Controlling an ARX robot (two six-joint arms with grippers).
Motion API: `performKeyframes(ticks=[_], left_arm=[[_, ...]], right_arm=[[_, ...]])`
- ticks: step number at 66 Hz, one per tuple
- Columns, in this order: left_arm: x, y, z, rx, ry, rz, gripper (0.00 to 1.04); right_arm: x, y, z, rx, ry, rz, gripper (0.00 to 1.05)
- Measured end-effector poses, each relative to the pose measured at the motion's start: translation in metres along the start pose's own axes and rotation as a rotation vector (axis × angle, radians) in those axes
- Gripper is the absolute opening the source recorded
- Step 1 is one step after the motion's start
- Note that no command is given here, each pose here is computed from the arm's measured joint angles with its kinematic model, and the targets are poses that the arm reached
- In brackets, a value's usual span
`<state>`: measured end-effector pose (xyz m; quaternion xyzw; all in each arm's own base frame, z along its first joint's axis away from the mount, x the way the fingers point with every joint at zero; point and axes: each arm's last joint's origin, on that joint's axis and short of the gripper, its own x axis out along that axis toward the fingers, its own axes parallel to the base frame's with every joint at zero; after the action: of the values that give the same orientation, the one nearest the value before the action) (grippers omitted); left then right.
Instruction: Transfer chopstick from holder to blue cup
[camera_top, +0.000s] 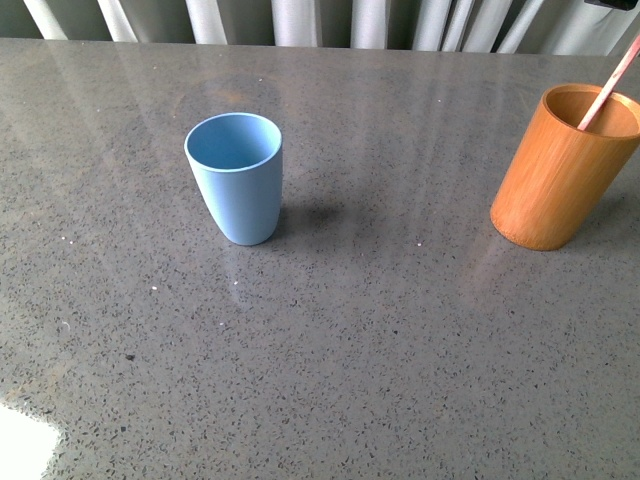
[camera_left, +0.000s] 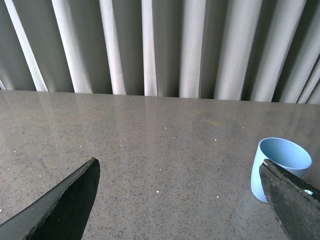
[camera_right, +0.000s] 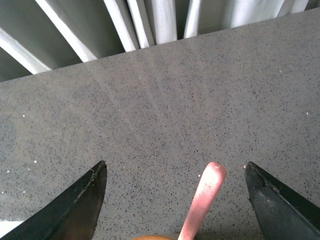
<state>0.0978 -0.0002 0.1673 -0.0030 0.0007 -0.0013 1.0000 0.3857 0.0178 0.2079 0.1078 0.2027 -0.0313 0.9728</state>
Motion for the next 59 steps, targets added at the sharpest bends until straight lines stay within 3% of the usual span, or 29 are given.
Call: performKeyframes(ticks=[12, 20, 35, 59], left_arm=[[0.0000, 0.0000, 0.0000, 0.000, 0.000, 0.000, 0.96], [0.0000, 0.0000, 0.0000, 0.000, 0.000, 0.000, 0.96], [0.0000, 0.0000, 0.0000, 0.000, 0.000, 0.000, 0.96], [0.0000, 0.0000, 0.0000, 0.000, 0.000, 0.000, 0.96]], right_arm=[[0.0006, -0.0016, -0.0003, 0.001, 0.001, -0.006, 0.52], [0.0020, -0.0020, -0.0020, 0.001, 0.007, -0.010, 0.43], [0.0045, -0.0026, -0.0053, 0.000, 0.018, -0.016, 0.03], [-0.0009, -0.0049, -0.0013, 0.007, 0.008, -0.014, 0.03]])
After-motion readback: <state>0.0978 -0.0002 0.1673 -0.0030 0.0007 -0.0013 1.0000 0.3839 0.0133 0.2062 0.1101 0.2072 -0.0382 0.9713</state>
